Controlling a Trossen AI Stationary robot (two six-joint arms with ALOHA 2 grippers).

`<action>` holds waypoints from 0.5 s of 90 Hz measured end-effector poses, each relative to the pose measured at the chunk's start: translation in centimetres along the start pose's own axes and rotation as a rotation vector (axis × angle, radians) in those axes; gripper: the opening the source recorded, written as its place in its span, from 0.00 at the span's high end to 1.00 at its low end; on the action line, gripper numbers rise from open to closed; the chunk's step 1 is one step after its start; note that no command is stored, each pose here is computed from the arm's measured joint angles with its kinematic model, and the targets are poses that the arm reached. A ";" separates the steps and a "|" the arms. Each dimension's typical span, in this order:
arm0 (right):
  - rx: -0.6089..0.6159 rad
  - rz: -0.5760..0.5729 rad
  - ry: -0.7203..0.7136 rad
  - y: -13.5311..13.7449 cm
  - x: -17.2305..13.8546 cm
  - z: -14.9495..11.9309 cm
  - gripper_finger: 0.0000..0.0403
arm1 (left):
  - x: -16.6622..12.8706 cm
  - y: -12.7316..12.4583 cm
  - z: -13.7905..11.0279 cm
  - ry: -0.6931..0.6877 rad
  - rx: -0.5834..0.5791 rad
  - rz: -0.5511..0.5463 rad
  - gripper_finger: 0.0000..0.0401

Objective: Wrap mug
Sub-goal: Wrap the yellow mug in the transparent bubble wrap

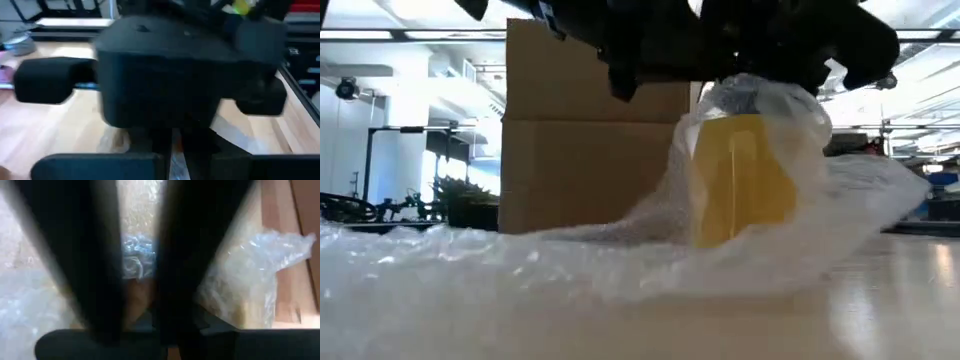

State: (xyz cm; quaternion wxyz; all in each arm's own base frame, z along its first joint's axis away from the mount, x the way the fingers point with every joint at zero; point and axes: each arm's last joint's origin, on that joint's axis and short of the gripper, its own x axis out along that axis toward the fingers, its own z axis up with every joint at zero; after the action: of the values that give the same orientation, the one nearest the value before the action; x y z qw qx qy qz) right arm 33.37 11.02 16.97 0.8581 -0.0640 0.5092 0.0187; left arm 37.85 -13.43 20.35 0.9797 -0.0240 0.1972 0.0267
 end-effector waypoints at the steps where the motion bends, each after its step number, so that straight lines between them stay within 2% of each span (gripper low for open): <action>1: 0.001 0.000 -0.001 0.0 0.0 0.0 1.00 | 0.1 0.0 -0.1 0.007 -0.002 -0.004 0.94; 17: -0.001 0.004 0.019 0.0 -0.7 0.6 1.00 | 1.3 0.3 -2.2 0.100 -0.007 0.040 0.94; 38: -0.024 0.010 0.076 0.0 -5.5 2.8 1.00 | 1.7 0.5 -2.5 0.102 -0.031 0.057 0.94; 45: -0.031 0.088 0.074 0.6 -6.8 2.9 1.00 | 1.5 0.5 -2.4 0.099 -0.033 0.056 0.94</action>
State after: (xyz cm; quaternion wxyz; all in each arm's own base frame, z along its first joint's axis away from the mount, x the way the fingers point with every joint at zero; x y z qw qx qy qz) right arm 32.56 12.22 24.25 0.8360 -0.0553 0.5424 0.0619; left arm 38.34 -13.00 17.56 0.9671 -0.0358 0.2455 0.0560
